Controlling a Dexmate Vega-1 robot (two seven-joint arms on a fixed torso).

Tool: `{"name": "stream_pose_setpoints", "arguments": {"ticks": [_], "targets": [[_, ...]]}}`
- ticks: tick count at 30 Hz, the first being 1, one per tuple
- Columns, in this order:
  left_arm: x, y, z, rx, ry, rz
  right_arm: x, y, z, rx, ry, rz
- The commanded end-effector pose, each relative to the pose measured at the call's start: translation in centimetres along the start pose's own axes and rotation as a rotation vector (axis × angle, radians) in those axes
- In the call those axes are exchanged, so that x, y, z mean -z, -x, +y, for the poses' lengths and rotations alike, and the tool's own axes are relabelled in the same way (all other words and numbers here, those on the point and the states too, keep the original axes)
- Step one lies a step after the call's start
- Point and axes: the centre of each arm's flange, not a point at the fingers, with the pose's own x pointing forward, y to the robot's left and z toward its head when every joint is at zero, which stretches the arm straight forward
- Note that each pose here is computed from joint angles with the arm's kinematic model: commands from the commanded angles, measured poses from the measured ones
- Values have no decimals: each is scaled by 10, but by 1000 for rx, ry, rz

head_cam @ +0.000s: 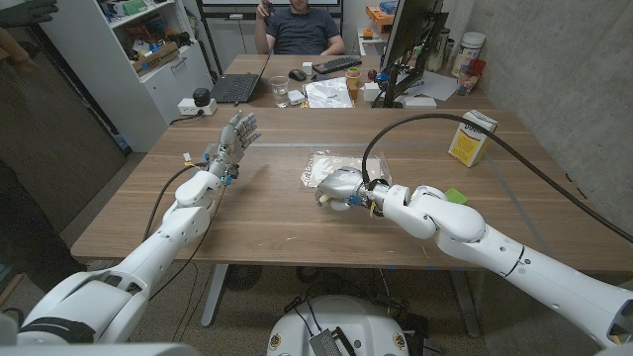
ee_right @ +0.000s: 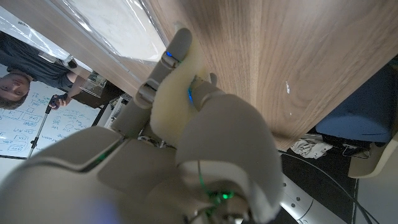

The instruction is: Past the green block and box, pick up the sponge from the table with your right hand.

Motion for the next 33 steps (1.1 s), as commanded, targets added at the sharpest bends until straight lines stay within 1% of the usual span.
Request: {"name": "stream_pose_setpoints", "arguments": {"ticks": [1,3,4,6,10,12,15,16,19,20,25,27,33], "targets": [[0,-1,-2,1,-2,0,10,7,-21,53,3,14],[0,-1,-3,2,-3,0,10,7,-22,51,8,16],[0,-1,-3,0,-1,1,11,9,-26,66,0,16],[0,0,-4,3,-7,-1,12,10,-29,72,7,24],[-1,1,-4,-2,-2,-4,15,15,-35,99,-37,16],[-1,2,-4,2,-4,-5,14,18,-38,120,-19,26],[-2,3,-4,0,-7,-3,15,20,-42,132,-19,27],[-3,3,-4,3,-10,-3,14,21,-44,131,-10,34],[-4,4,-4,5,-12,-5,14,21,-47,131,-16,23],[-4,4,-5,5,-11,-6,14,21,-49,131,-4,28],[-6,6,-6,7,-11,-8,15,26,-60,174,9,39],[-7,8,-6,7,-14,-11,14,28,-65,194,28,42],[-8,13,-5,3,-15,-11,13,31,-74,227,40,48]]}}
